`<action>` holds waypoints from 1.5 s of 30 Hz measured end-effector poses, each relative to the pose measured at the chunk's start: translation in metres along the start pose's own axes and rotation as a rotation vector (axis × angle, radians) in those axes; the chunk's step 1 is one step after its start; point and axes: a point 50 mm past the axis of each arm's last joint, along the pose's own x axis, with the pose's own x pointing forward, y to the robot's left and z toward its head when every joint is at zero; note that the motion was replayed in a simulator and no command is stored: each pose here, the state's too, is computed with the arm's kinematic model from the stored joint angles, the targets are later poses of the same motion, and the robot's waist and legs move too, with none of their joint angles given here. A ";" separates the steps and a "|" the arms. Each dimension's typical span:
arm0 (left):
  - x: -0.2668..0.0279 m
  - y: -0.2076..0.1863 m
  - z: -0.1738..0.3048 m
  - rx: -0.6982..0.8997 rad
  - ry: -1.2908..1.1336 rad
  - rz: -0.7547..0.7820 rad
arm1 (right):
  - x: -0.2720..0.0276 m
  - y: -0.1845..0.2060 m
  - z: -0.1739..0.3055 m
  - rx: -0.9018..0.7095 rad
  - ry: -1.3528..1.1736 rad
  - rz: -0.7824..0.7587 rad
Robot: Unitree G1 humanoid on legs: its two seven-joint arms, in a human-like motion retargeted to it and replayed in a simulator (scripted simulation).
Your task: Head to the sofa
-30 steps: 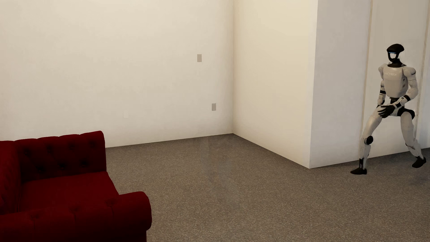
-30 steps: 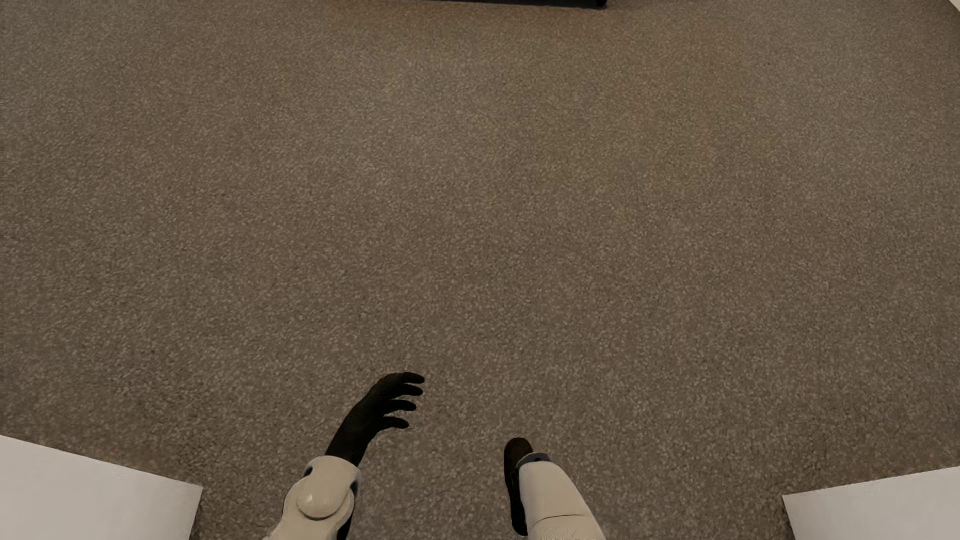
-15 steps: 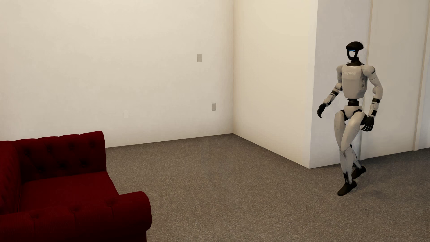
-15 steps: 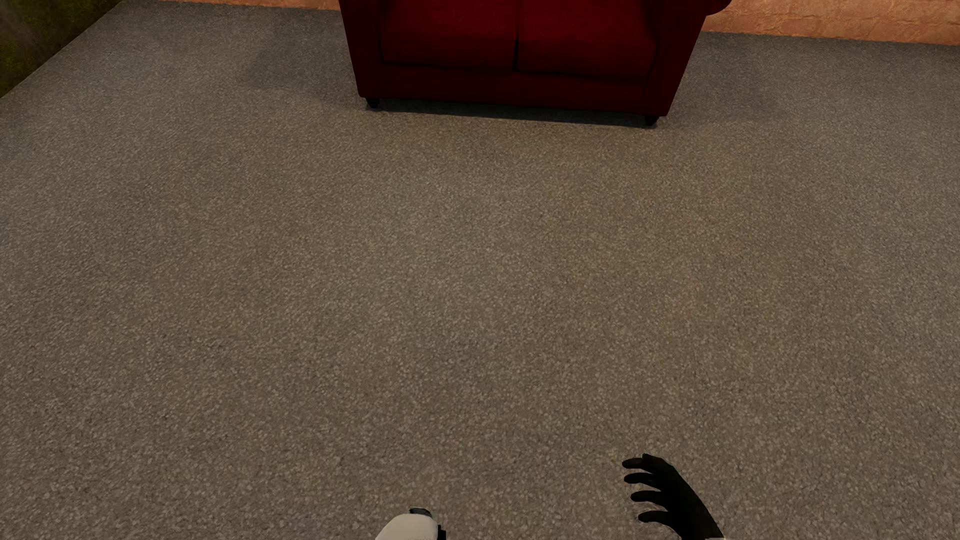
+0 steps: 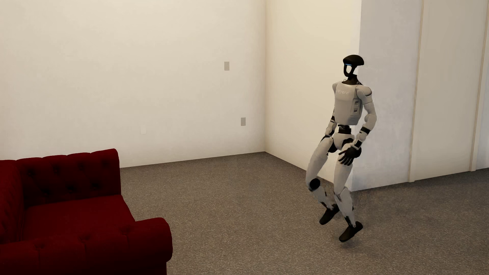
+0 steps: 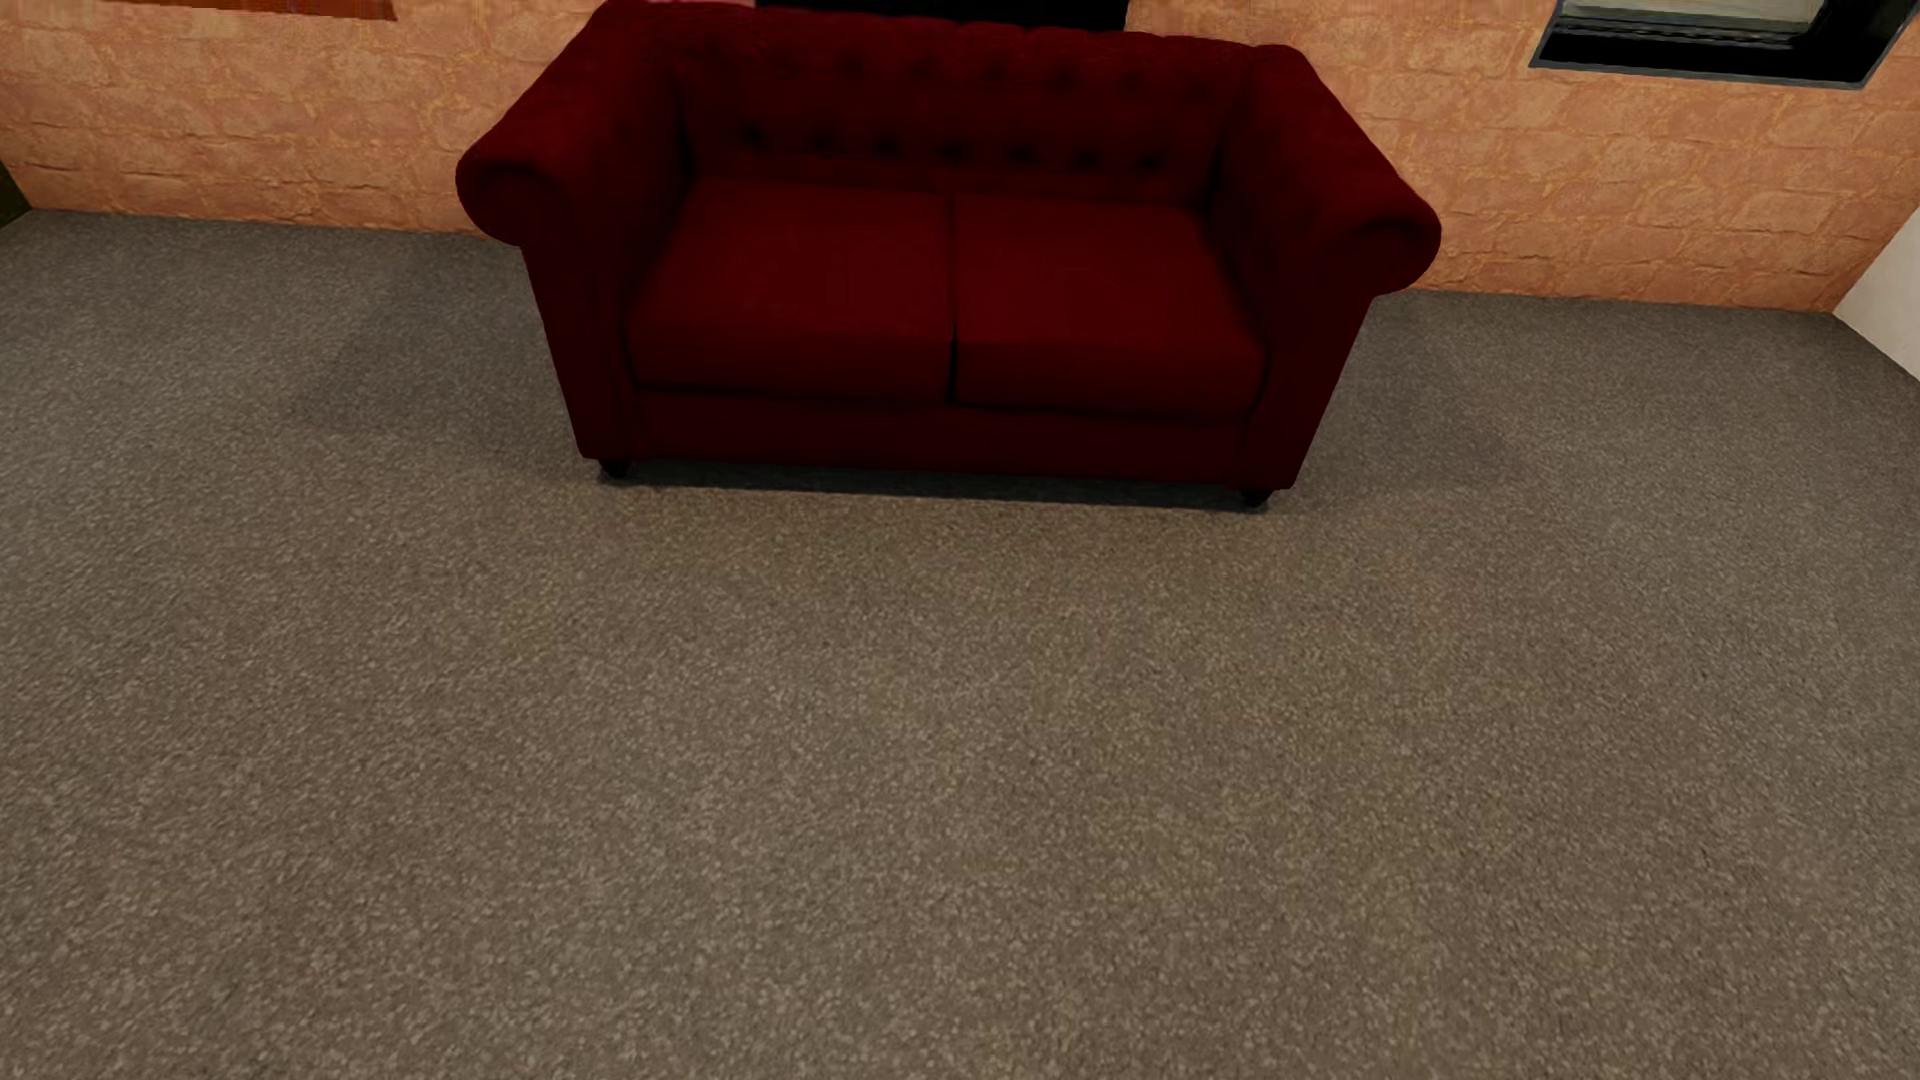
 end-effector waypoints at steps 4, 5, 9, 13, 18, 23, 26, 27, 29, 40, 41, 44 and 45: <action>0.004 0.026 0.100 -0.008 -0.358 0.075 | -0.014 -0.014 -0.059 0.086 0.223 -0.069; 0.002 0.029 0.118 -0.004 -0.424 0.083 | -0.016 -0.018 -0.065 0.108 0.249 -0.087; -0.002 0.019 0.129 0.000 -0.475 0.054 | -0.017 -0.031 -0.066 0.161 0.247 -0.140; 0.007 -0.012 0.064 0.013 -0.232 -0.038 | -0.001 -0.037 -0.015 0.104 0.077 -0.131; 0.008 -0.025 0.002 0.117 0.026 -0.112 | -0.001 -0.057 0.117 0.081 -0.402 -0.172; -0.001 -0.011 -0.019 0.045 0.081 -0.048 | -0.024 -0.060 0.167 0.039 -0.626 -0.178; -0.006 -0.011 -0.027 0.008 0.104 -0.035 | -0.020 -0.047 0.164 0.011 -0.606 -0.136; -0.006 -0.015 -0.030 0.024 0.114 -0.052 | -0.016 -0.042 0.159 -0.011 -0.581 -0.115; -0.006 -0.022 -0.030 0.068 0.118 -0.088 | -0.008 -0.031 0.143 -0.037 -0.507 -0.077; 0.007 -0.025 0.029 0.088 -0.094 -0.103 | 0.008 -0.003 0.015 -0.089 -0.020 0.019; 0.006 -0.026 0.027 0.094 -0.089 -0.106 | 0.008 -0.004 0.019 -0.084 -0.032 0.015; 0.006 -0.026 0.018 0.099 -0.053 -0.110 | 0.011 -0.004 0.039 -0.098 -0.099 0.018; 0.006 -0.025 0.014 0.099 -0.037 -0.107 | 0.011 -0.004 0.046 -0.102 -0.126 0.019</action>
